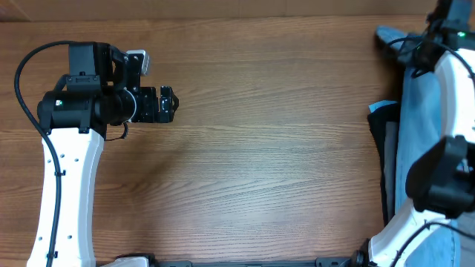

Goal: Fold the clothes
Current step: 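Grasp the jeans with the right gripper and drag them onto the table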

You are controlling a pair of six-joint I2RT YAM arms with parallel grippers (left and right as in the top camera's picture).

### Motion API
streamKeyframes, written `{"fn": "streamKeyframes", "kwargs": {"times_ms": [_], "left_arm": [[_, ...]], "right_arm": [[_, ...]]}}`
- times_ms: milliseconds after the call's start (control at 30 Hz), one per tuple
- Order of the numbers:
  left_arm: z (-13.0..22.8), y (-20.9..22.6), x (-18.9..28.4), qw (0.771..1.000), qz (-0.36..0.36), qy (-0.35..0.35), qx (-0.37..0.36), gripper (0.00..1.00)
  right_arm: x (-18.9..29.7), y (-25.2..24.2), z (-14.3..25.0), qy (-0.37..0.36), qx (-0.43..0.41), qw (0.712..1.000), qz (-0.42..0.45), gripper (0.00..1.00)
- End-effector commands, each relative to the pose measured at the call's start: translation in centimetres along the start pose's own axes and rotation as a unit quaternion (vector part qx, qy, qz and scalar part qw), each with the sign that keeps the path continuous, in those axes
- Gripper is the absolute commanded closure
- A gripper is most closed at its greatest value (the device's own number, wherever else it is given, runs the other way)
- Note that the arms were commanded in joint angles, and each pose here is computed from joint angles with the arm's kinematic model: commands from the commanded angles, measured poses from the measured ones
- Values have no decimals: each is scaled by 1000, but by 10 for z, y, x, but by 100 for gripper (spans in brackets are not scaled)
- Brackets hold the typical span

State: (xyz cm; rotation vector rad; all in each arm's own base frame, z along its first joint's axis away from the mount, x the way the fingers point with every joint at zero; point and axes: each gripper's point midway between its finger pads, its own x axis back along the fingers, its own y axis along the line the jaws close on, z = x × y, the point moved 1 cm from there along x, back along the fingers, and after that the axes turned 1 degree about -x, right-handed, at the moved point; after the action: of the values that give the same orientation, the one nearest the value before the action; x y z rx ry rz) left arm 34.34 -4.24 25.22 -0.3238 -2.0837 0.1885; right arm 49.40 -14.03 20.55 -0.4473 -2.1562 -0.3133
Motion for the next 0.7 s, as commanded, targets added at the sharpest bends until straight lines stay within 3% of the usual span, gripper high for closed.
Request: {"fn": "streamKeyframes", "kwargs": {"times_ms": [0, 167, 300, 533, 567, 600, 633, 667], "left_arm": [[-6, -7, 6, 1000, 10, -10, -16, 0], [-12, -9, 20, 1000, 4, -17, -17, 0], [-23, -5, 49, 999, -30, -33, -18, 0], [-42, 7, 112, 989, -119, -83, -20, 0], [-43, 8, 116, 988, -123, -87, -20, 0], [-44, 8, 120, 988, -127, -89, -23, 0], [-43, 8, 122, 987, -130, -90, -24, 0], [-43, 8, 124, 987, -134, -89, -24, 0]], "right_arm": [[63, 45, -27, -62, 28, 994, -85, 96], [114, 93, -18, -82, 67, 986, -131, 96], [161, 155, 11, -87, 125, 971, -186, 96], [234, 270, 116, -45, 260, 918, -294, 96], [241, 280, 134, -33, 281, 911, -301, 92], [246, 285, 147, -27, 296, 907, -299, 68], [250, 288, 158, -24, 310, 905, -291, 36], [253, 288, 165, -25, 318, 906, -280, 33]]}}
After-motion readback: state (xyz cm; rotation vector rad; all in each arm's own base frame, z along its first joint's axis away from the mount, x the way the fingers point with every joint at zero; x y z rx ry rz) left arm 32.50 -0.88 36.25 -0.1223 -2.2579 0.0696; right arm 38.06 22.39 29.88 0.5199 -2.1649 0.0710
